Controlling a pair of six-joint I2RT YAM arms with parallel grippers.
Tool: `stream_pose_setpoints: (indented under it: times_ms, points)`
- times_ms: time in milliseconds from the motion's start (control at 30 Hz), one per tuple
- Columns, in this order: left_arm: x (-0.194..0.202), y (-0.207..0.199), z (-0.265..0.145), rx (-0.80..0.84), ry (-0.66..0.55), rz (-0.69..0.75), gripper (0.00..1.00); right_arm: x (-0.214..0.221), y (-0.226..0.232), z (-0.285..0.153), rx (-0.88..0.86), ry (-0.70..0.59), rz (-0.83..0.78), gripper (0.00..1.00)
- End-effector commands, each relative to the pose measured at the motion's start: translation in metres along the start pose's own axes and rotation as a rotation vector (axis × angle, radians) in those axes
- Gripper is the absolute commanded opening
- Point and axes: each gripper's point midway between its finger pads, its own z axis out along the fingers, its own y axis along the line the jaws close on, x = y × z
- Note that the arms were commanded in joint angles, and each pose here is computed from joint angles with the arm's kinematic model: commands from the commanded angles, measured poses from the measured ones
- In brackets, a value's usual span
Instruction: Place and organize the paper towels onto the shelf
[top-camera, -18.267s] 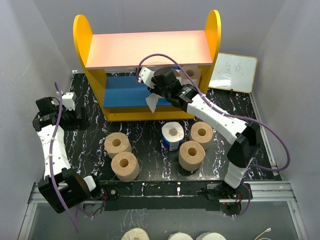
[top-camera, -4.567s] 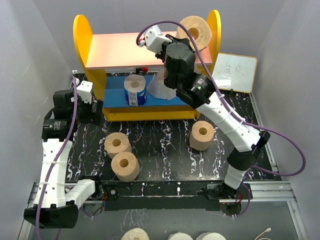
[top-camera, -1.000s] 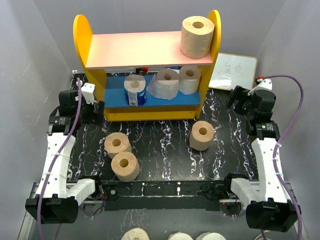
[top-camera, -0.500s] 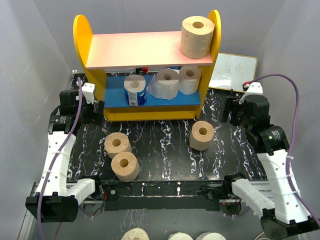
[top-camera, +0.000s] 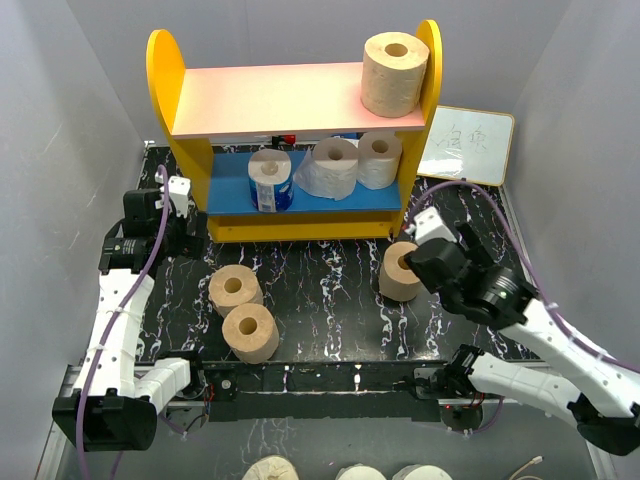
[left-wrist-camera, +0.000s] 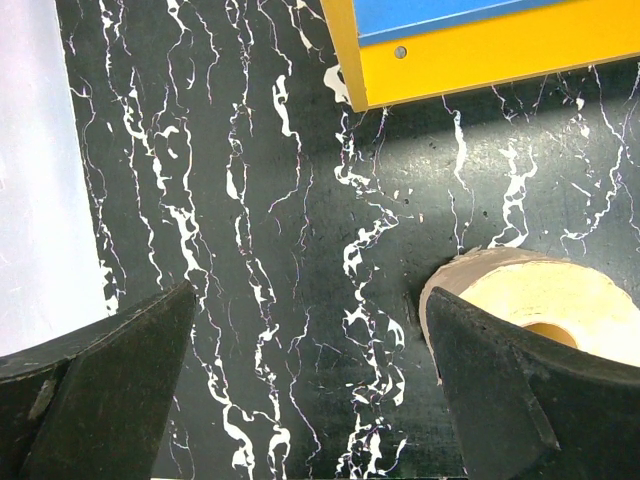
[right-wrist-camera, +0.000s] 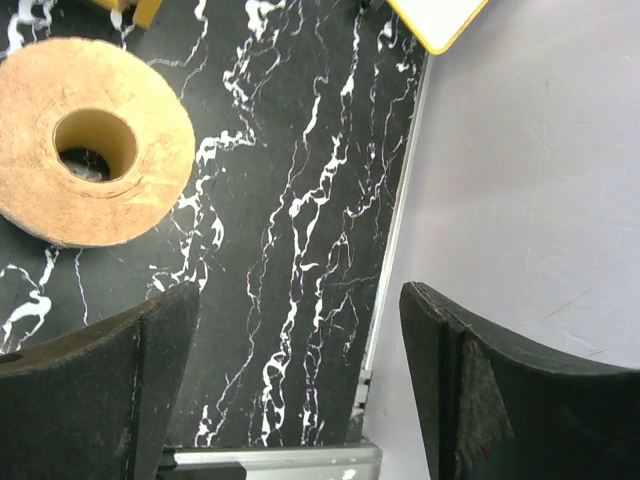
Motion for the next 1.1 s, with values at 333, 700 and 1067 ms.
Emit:
stream_pose_setpoints:
  times_ms: [333, 700, 1067]
  points:
    - [0.003, 0.004, 0.007, -0.02, 0.02, -0.003, 0.99, -0.02, 0.069, 0.002, -0.203, -0.04, -0.09, 0.69]
    - [0.01, 0.004, 0.009, -0.028, 0.027, 0.002, 0.99, -0.026, 0.109, 0.012, -0.183, -0.084, -0.251, 0.7]
    - [0.008, 0.002, 0.01, -0.014, 0.027, 0.0, 0.99, -0.025, 0.132, 0.026, -0.174, -0.064, -0.277, 0.7]
